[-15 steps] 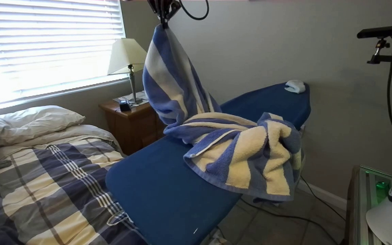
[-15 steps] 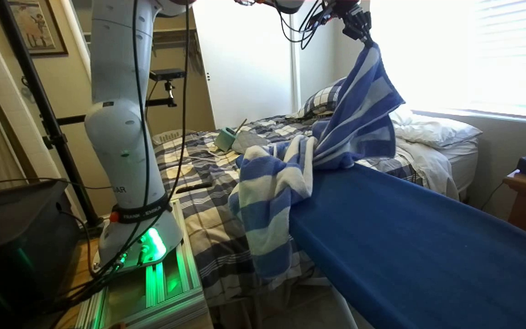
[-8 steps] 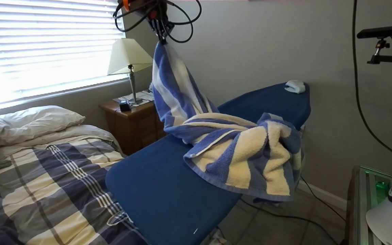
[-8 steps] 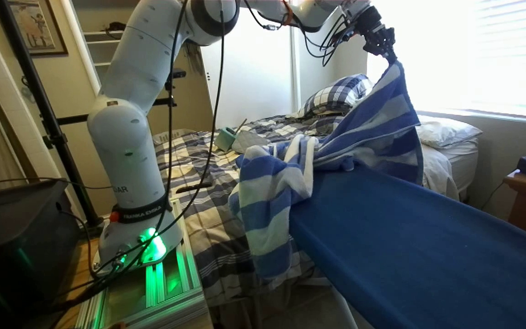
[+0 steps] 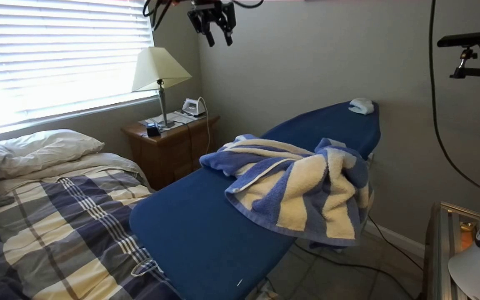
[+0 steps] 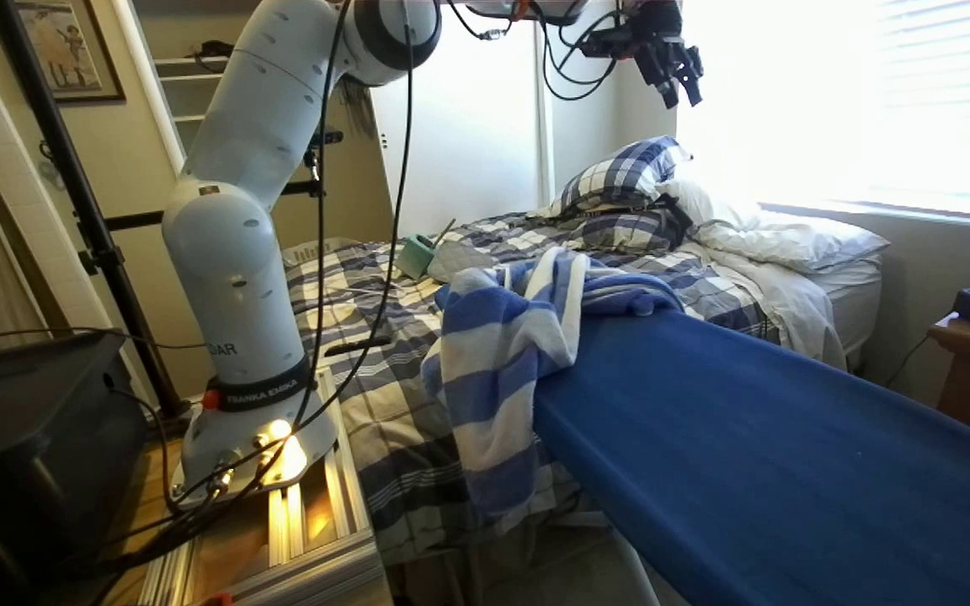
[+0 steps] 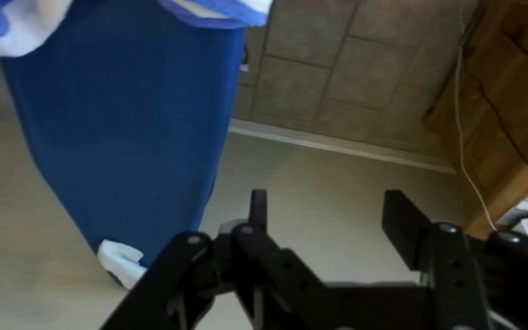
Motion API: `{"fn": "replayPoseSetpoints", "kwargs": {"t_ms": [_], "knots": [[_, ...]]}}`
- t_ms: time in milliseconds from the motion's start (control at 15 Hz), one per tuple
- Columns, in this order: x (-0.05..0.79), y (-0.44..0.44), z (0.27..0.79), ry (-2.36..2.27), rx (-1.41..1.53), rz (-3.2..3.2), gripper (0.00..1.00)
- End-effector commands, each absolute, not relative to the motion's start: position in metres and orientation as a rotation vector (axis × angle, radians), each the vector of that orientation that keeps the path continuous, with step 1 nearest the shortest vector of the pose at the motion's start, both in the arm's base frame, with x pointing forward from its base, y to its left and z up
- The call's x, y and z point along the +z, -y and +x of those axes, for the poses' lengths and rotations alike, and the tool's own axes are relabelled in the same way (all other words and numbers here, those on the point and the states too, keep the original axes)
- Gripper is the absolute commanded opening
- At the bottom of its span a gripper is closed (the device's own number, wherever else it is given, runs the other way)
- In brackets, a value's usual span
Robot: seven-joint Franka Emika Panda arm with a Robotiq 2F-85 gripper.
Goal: Lay the towel over the ironing boarding
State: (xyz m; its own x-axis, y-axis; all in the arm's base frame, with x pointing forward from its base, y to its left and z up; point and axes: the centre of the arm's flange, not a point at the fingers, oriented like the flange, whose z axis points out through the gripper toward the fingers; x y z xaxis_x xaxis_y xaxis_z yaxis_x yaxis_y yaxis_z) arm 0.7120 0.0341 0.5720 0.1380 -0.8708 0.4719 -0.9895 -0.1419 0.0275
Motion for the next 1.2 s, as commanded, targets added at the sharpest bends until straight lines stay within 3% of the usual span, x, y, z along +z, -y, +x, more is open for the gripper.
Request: {"fn": "replayPoseSetpoints", "kwargs": {"t_ms": [0,467,1133], "knots": [[0.616,0.009,0.641,1.591,0.351,2.184,0.98],[0.667,0.087,0.551,1.233,0.282,2.51,1.0],[0.672,0.058,0.516,0.683,0.253,2.909,1.0]]}}
